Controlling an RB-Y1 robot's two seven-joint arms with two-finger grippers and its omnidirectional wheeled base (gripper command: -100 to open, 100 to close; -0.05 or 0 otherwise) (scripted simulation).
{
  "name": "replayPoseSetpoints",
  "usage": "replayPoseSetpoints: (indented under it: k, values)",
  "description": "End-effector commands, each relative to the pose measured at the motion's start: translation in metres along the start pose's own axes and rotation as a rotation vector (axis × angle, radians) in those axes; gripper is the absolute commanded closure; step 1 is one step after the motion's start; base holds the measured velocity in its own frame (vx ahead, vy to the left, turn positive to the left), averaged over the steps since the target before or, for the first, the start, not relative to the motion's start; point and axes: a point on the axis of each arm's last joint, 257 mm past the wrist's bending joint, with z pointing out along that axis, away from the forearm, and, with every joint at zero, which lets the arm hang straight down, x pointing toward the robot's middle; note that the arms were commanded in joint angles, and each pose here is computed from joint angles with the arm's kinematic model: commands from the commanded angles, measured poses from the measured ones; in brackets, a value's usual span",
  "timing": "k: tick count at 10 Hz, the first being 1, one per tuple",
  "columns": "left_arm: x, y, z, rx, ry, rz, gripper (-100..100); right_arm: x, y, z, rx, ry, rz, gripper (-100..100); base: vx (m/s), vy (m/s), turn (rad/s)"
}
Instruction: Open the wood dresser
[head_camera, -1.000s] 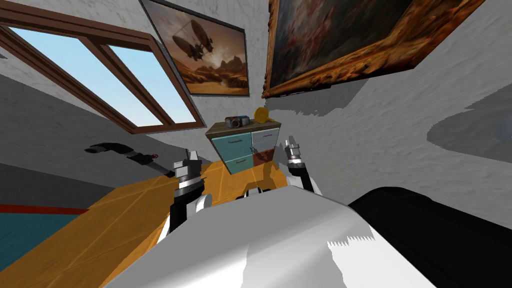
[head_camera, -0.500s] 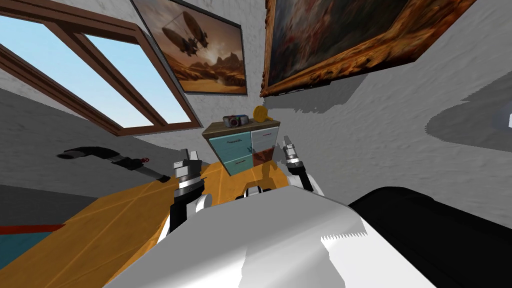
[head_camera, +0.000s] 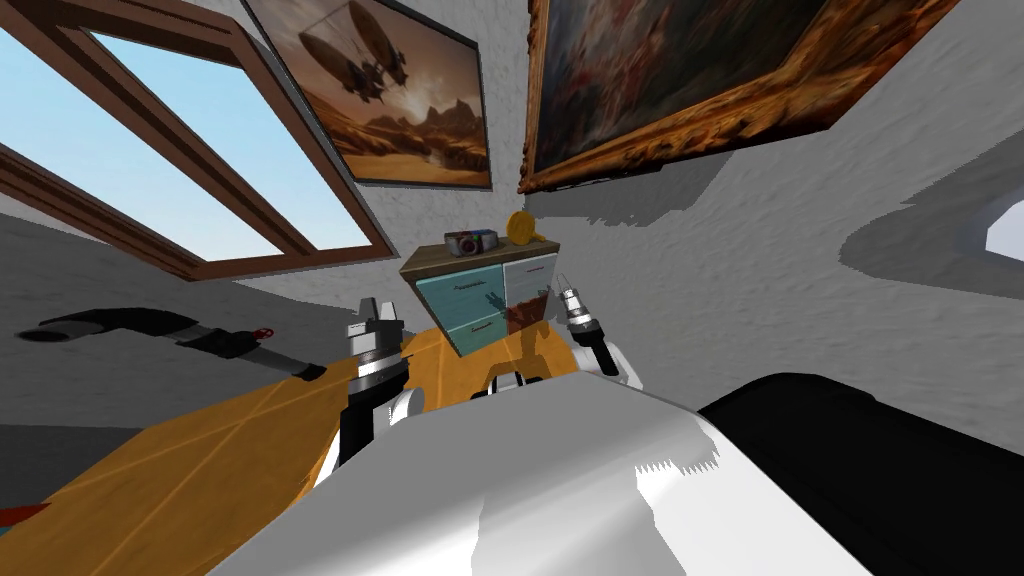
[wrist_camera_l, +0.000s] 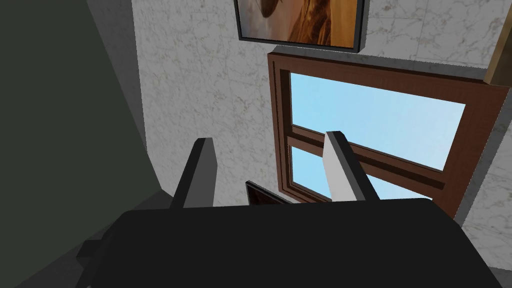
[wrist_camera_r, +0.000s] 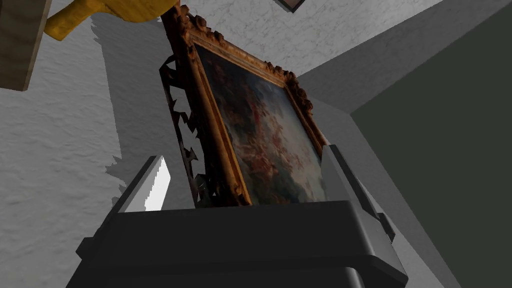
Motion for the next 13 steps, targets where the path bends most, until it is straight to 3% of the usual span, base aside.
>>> replayPoseSetpoints:
  k: [1,10,12,13]
  values:
    - [0.0,0.0,0.0,0.0,0.0,0.0,0,0.009,-0.002,0.003,-0.017,0.022,-0.087,-100,0.043,0.081,-0.074]
    - [0.0,0.0,0.0,0.0,0.0,0.0,0,0.053,-0.011,0.018,-0.109,0.11,-0.445,-100,0.044,0.104,-0.121]
    - [0.0,0.0,0.0,0.0,0.0,0.0,0,0.053,-0.011,0.018,-0.111,0.108,-0.48,-100,0.027,0.08,-0.043]
    - [0.0,0.0,0.0,0.0,0.0,0.0,0,0.063,-0.013,0.02,-0.133,0.125,-0.543,-100,0.046,0.077,-0.152]
